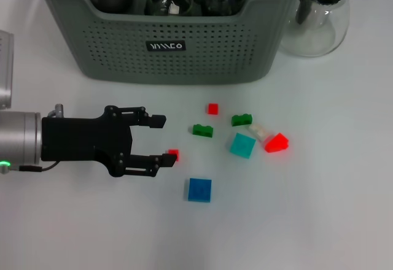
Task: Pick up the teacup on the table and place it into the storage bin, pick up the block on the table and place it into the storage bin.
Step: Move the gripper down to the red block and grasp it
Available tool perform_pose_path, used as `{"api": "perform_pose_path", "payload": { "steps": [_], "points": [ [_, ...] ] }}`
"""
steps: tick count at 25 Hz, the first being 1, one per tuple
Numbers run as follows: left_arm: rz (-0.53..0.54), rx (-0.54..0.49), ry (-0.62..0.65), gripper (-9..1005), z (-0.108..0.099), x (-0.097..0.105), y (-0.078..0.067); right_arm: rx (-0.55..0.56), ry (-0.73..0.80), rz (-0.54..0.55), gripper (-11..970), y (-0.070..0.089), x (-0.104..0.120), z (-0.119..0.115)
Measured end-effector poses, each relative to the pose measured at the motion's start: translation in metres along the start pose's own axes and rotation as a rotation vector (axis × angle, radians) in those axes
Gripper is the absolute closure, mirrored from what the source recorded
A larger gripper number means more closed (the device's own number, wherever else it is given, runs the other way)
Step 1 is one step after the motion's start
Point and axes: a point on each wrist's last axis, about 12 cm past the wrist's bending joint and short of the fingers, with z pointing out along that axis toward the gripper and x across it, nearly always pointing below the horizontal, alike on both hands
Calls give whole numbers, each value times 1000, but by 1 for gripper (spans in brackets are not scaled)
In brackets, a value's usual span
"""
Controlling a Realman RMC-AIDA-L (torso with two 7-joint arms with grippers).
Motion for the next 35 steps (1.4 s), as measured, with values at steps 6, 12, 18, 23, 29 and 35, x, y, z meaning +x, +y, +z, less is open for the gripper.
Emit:
{"api": "perform_pose_path", "payload": {
  "steps": [6, 12, 18, 23, 29, 35],
  "points": [
    [2, -2, 1, 231, 0, 0, 1, -184, 93, -23, 215, 22, 45, -20],
    [4, -1, 1, 231, 0, -1, 1, -209, 341, 124, 218, 31, 86, -16],
    [13, -5, 1, 231, -1, -3, 3, -79, 544, 330, 221, 34, 98, 1],
    [33, -6, 2, 231, -1, -3, 4, 108, 670, 413, 221, 30, 97, 27],
    [35, -18, -2, 231, -4, -3, 4, 173, 786, 401, 220, 33, 105, 63],
    [30, -26, -6, 231, -6, -1, 4, 188, 823, 390, 220, 37, 111, 82]
  ]
}}
